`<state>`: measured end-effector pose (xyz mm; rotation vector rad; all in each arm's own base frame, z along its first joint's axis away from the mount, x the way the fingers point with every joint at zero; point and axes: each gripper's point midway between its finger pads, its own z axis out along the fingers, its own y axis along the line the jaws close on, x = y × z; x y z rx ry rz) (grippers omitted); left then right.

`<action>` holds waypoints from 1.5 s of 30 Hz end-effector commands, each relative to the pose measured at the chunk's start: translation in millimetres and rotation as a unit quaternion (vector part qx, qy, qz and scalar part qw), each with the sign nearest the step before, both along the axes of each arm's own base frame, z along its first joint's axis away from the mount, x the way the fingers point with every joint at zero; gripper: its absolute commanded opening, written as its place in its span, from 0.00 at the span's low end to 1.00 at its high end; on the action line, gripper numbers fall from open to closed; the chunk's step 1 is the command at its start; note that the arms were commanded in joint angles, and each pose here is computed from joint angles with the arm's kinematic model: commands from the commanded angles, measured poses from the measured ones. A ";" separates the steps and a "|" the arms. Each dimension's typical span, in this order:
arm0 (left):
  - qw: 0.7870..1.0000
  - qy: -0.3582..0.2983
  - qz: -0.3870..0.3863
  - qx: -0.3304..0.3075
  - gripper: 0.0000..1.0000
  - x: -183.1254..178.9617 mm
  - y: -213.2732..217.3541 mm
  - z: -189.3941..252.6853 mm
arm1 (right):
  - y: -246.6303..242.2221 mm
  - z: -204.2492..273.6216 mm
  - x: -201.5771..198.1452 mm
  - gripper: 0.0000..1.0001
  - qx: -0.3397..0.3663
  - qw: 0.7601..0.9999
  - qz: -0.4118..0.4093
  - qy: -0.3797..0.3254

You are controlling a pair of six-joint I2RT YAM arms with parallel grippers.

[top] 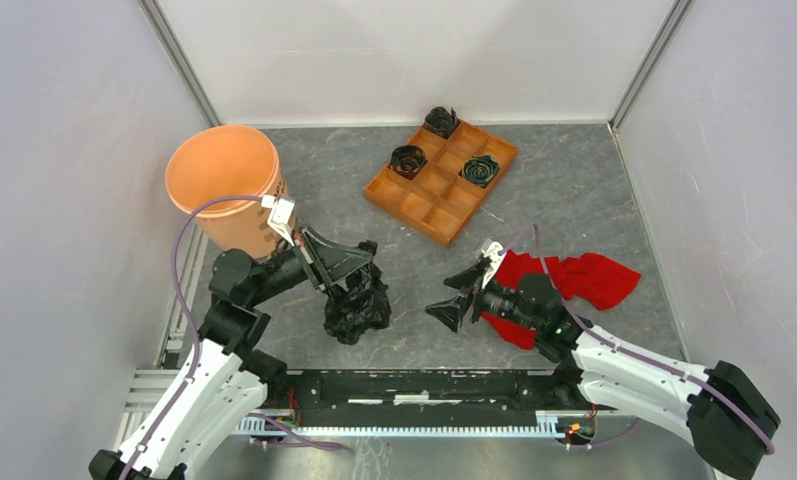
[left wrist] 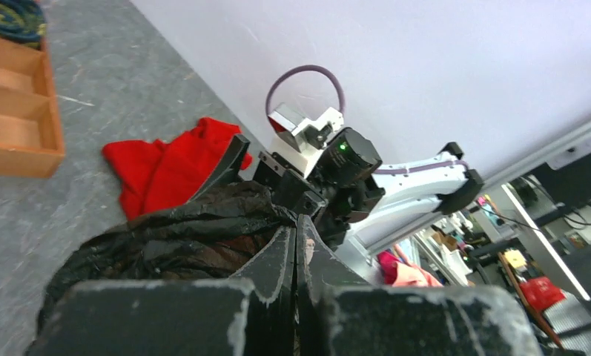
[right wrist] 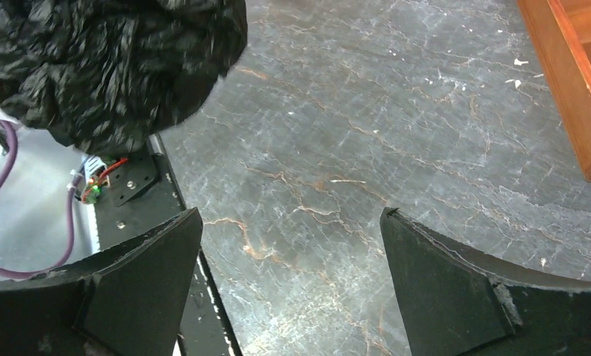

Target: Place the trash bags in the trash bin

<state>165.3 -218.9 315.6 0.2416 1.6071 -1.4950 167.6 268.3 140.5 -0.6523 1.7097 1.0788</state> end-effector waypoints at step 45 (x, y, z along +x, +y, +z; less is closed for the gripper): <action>0.980 0.152 0.004 0.130 0.32 6.7 0.1 -46.7 | 83.9 60.0 30.6 0.00 0.103 0.983 -0.127 0.078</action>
